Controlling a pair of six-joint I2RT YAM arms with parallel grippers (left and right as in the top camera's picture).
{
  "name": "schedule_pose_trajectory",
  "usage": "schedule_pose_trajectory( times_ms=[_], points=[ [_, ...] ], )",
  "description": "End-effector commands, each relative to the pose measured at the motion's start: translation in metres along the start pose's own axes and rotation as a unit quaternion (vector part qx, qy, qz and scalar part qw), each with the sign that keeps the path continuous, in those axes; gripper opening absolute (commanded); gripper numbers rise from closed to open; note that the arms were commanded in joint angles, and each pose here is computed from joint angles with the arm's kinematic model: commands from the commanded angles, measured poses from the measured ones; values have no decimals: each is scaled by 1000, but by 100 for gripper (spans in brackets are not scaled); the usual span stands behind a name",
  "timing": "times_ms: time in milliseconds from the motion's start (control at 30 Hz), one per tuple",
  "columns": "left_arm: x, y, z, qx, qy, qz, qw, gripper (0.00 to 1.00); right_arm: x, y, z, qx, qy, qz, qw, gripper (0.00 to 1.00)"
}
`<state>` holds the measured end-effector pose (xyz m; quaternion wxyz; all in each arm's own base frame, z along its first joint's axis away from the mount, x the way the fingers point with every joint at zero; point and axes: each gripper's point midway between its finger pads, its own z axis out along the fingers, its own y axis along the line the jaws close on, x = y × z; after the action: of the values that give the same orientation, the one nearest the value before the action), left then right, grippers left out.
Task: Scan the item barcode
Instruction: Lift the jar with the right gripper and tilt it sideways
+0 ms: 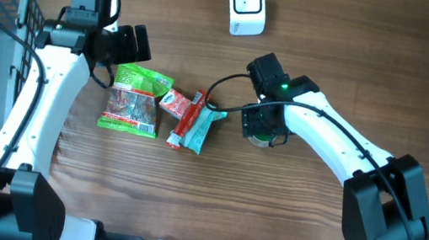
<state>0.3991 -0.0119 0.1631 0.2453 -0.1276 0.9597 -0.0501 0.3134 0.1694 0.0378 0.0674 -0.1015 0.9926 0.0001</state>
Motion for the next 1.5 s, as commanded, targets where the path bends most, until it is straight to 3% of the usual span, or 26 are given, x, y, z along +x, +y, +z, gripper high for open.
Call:
schedule_pose_trajectory(
  times_ms=[0, 167, 933, 1133, 1467],
  points=[
    [2, 3, 4, -5, 4, 5, 1000, 100, 6, -8, 8, 23, 14, 12, 1000, 74],
    [2, 3, 4, -5, 4, 5, 1000, 100, 8, -6, 8, 18, 18, 11, 1000, 82],
    [2, 3, 4, -5, 4, 5, 1000, 100, 9, 0, 9, 2, 22, 12, 1000, 82],
    [2, 3, 4, -5, 4, 5, 1000, 100, 9, 0, 10, 2, 21, 12, 1000, 89],
    [2, 3, 4, -5, 4, 5, 1000, 100, 19, -2, 26, 2, 22, 13, 1000, 89]
  ],
)
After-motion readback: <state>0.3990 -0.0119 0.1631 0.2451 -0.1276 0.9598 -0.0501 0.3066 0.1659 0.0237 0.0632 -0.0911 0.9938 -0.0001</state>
